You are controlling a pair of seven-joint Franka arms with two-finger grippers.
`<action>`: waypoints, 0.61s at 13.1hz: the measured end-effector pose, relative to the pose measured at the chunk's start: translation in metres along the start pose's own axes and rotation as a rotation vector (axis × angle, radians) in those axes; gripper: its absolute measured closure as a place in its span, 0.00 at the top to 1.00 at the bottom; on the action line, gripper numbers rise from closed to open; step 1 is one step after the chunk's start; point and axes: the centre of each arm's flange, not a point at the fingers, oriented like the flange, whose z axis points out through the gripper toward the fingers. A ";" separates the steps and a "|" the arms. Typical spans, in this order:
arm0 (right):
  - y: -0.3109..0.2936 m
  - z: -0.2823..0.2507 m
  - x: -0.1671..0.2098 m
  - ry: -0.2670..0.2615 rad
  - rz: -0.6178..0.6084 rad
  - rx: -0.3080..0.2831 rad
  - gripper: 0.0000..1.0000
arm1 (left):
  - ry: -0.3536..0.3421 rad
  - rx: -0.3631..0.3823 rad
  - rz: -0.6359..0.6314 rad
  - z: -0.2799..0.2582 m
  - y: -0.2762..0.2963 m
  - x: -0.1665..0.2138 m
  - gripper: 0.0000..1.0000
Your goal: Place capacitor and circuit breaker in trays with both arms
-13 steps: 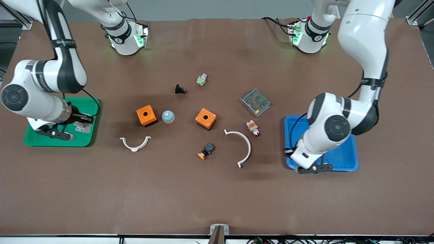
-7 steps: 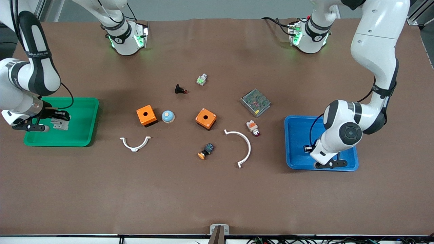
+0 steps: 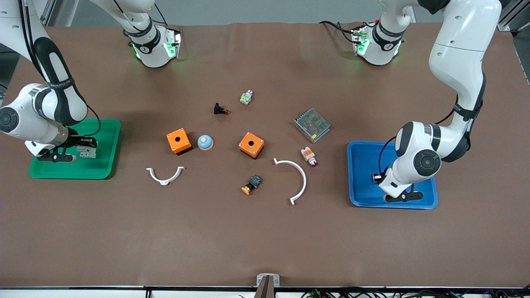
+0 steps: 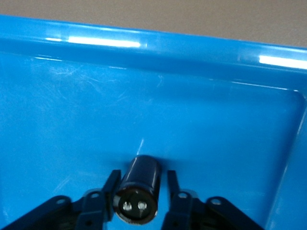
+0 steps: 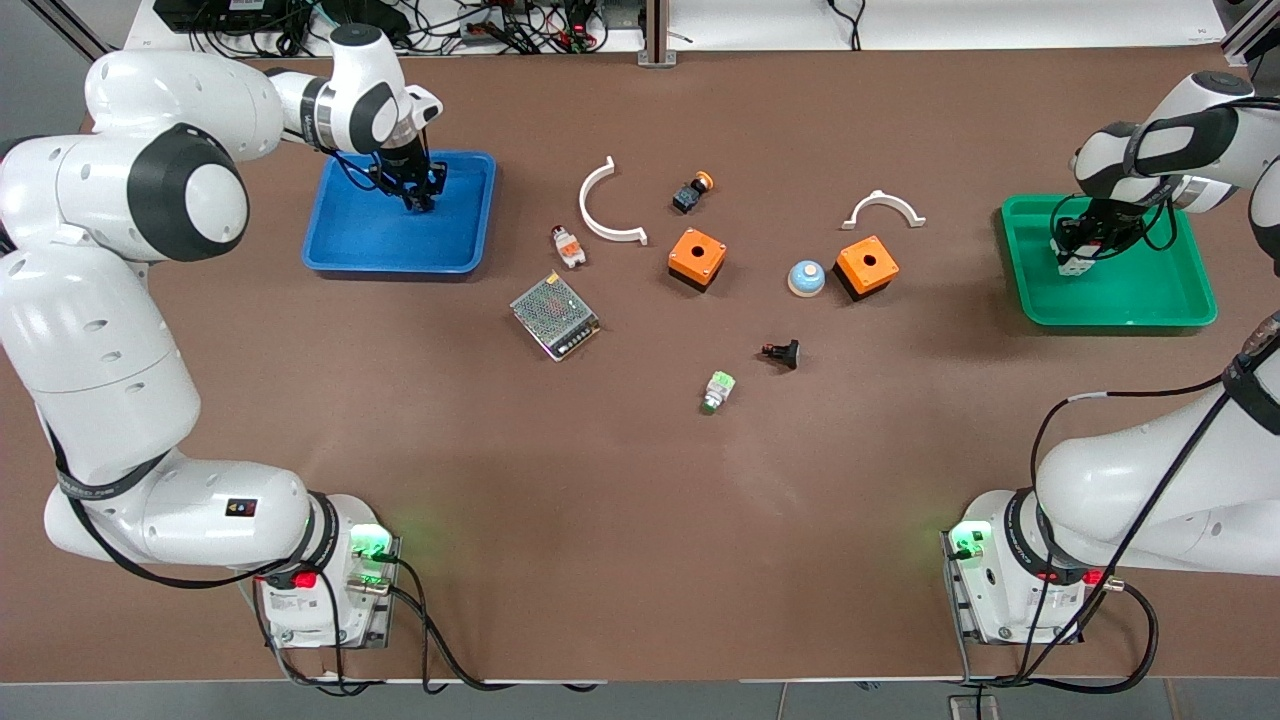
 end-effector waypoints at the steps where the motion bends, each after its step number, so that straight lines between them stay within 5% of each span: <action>1: 0.000 -0.001 0.001 0.002 -0.001 -0.001 0.44 | 0.018 -0.004 0.000 -0.007 0.001 0.002 0.61; 5: -0.004 -0.031 0.014 0.062 -0.015 -0.015 0.80 | 0.215 -0.032 -0.025 -0.133 -0.013 0.016 1.00; 8: -0.023 -0.096 0.026 0.113 -0.051 -0.029 0.91 | 0.348 -0.022 -0.013 -0.243 -0.056 0.004 1.00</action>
